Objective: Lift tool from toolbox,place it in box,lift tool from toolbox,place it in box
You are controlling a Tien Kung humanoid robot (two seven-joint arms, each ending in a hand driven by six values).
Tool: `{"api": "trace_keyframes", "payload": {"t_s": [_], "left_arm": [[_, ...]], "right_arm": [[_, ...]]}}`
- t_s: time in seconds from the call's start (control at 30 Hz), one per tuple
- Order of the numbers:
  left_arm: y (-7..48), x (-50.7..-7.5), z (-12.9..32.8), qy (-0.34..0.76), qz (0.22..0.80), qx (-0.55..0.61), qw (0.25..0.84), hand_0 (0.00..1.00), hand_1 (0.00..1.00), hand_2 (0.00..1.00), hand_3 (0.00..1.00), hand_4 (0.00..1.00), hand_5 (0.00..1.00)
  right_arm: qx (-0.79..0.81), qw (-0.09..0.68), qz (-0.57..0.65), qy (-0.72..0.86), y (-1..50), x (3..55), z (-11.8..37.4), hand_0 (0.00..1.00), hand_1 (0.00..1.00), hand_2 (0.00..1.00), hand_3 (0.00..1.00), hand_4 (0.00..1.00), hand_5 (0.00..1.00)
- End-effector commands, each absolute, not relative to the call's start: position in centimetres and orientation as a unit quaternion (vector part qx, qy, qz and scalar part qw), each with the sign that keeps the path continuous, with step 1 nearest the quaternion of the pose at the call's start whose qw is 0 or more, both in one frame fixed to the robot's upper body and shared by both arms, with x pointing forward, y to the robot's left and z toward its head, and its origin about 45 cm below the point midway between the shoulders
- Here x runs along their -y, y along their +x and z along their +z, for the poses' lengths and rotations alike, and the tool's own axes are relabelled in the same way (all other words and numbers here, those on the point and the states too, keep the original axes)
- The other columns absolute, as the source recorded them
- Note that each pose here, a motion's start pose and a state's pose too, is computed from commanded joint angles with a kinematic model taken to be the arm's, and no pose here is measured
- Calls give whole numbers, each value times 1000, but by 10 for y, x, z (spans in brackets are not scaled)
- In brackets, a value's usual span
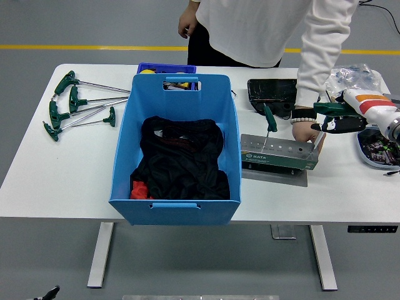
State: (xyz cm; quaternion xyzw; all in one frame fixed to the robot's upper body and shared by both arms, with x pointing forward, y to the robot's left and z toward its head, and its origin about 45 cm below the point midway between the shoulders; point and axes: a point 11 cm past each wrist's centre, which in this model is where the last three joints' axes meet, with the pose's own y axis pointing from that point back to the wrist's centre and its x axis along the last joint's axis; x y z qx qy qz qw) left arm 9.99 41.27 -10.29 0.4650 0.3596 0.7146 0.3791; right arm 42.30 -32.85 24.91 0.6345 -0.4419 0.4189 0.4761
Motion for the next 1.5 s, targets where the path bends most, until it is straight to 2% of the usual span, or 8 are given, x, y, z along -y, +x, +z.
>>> {"api": "trace_keyframes", "payload": {"t_s": [0.07, 0.1, 0.27, 0.3, 1.07, 1.1, 1.27, 1.5], "left_arm": [[100, -413, -103, 465, 715, -360, 379, 746, 763, 779, 673, 661, 565], [100, -413, -103, 464, 715, -359, 379, 746, 762, 778, 671, 660, 564], [101, -412, -103, 463, 715, -359, 380, 746, 762, 778, 671, 660, 564], [102, -412, -103, 463, 715, -359, 380, 744, 763, 778, 672, 659, 563], [101, -413, -103, 462, 717, -360, 378, 744, 762, 778, 668, 655, 562], [101, -413, -103, 462, 717, -360, 378, 743, 762, 777, 668, 655, 562], [101, -413, -102, 461, 718, -360, 377, 743, 762, 777, 668, 655, 562], [100, -414, -102, 460, 719, -360, 375, 743, 762, 778, 668, 655, 563]], "right_arm": [[444, 477, 418, 633, 424, 329, 248, 205, 153, 168, 200, 998, 761], [445, 477, 418, 632, 424, 329, 248, 97, 88, 111, 137, 998, 766], [455, 471, 425, 625, 426, 329, 250, 97, 88, 111, 137, 998, 766], [456, 471, 427, 623, 426, 329, 251, 2, 2, 51, 73, 998, 769], [492, 453, 442, 599, 428, 330, 263, 2, 2, 2, 23, 998, 767], [495, 449, 444, 597, 428, 330, 264, 2, 2, 2, 13, 998, 696], [508, 429, 460, 589, 426, 330, 279, 2, 2, 2, 13, 998, 696], [514, 413, 479, 579, 425, 327, 302, 2, 2, 2, 7, 998, 636]]}}
